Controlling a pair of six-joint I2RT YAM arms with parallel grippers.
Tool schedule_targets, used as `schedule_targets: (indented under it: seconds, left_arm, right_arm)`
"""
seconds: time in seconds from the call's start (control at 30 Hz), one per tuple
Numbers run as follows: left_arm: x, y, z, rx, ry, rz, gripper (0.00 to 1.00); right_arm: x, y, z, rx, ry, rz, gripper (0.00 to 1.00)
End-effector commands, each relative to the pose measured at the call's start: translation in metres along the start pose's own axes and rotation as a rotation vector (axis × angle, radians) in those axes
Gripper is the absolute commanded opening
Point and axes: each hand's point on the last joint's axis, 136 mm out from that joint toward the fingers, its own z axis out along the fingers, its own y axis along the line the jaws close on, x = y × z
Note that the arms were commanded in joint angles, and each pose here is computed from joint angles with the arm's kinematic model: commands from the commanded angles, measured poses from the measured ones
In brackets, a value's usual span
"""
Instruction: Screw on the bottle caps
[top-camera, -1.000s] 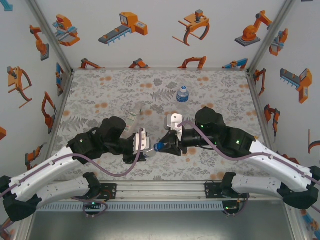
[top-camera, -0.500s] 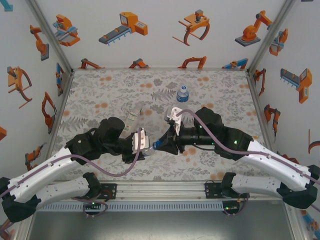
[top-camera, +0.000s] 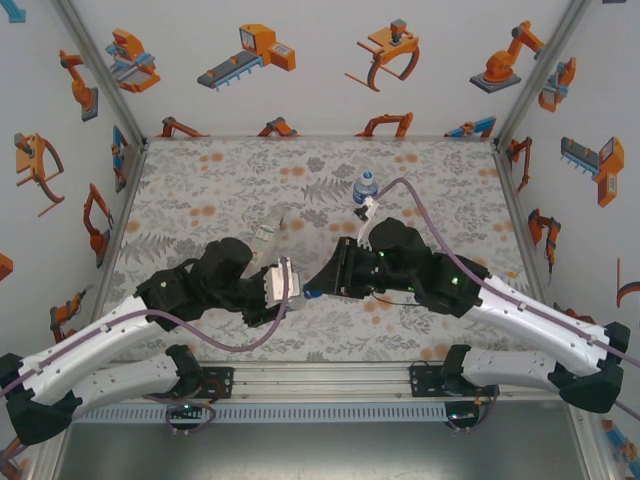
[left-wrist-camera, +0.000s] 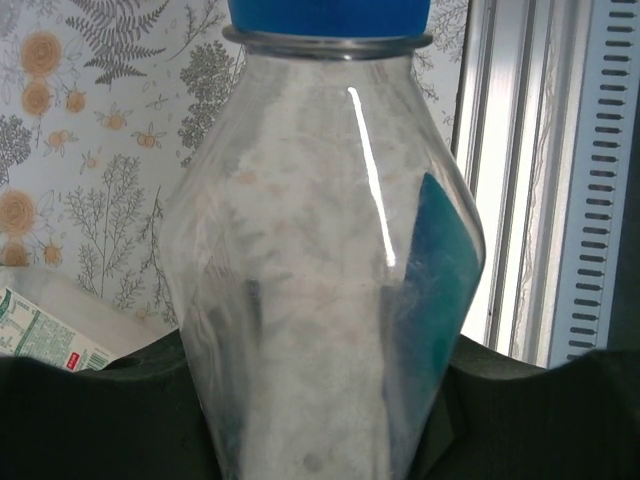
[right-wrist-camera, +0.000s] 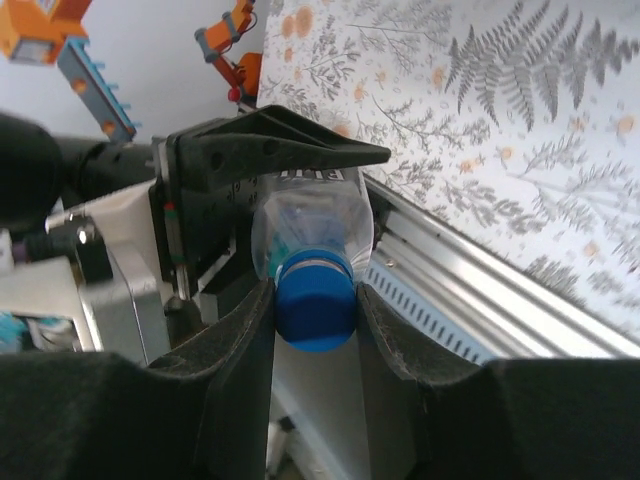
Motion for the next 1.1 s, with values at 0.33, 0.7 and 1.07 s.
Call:
schedule_targets:
  seconds: [0.33,0.7,1.07]
  left_arm:
    - [-0.046,0.003,-0.003,0.0,-0.193,0.08,0.0]
    - [-0.043,-0.004,-0.004,0.034,-0.192,0.066,0.0]
    - [-0.049,-0.013,-0.008,0.09,-0.207,0.067,0.0]
  right_arm:
    - [-0.02,0.008,-0.016,0.025,-0.108,0.019,0.58]
    - [-0.05,0.059,-0.073,-0.088,-0.314,-0.618,0.7]
    - [0.032,0.079,-0.076,-0.44,-0.135,-1.506,0.59]
